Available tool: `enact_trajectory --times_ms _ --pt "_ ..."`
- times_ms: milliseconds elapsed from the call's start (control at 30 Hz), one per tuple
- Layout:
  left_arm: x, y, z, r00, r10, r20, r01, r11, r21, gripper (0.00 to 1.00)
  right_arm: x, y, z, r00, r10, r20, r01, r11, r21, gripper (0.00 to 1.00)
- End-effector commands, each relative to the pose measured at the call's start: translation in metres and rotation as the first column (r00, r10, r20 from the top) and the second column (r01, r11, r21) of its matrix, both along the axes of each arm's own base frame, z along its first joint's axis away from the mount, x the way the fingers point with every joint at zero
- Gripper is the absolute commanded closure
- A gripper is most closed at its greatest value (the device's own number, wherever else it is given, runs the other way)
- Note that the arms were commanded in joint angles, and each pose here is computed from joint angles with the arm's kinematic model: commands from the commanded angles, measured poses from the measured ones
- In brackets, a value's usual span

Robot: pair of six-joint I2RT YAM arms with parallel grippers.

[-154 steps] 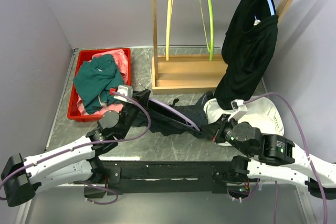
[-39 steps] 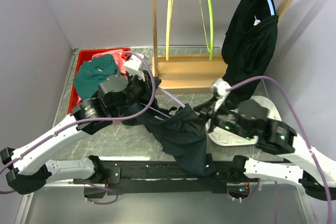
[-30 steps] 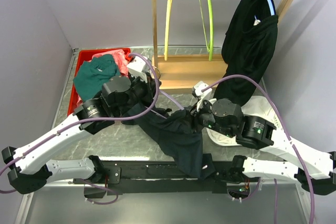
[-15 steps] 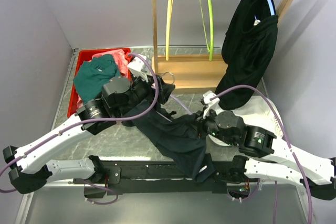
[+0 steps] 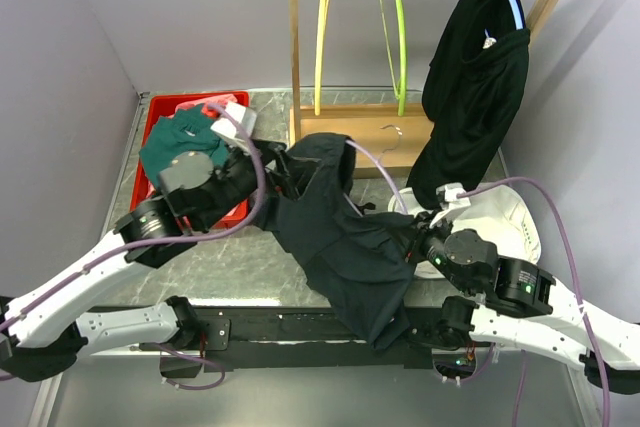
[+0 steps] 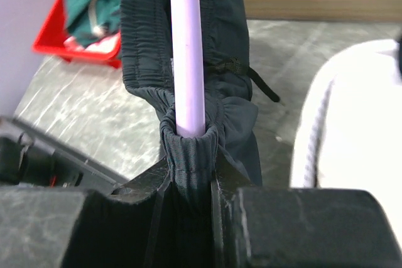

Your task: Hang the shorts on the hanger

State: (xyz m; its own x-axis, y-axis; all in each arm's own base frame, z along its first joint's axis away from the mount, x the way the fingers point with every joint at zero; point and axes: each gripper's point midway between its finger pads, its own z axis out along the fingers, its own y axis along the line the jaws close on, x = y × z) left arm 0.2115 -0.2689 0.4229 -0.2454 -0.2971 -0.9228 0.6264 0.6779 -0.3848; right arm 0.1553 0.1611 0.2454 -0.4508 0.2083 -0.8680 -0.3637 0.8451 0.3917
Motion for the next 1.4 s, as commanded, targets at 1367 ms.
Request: enact_trajectory --times_ms 1367 --pt "-0.017 0.004 0.002 0.997 -0.072 -0.004 0.072 0.996 0.042 0.03 0.203 -0.149 0.218 0.798 -0.570 0.197 0.566 0.820 0.082 1.00"
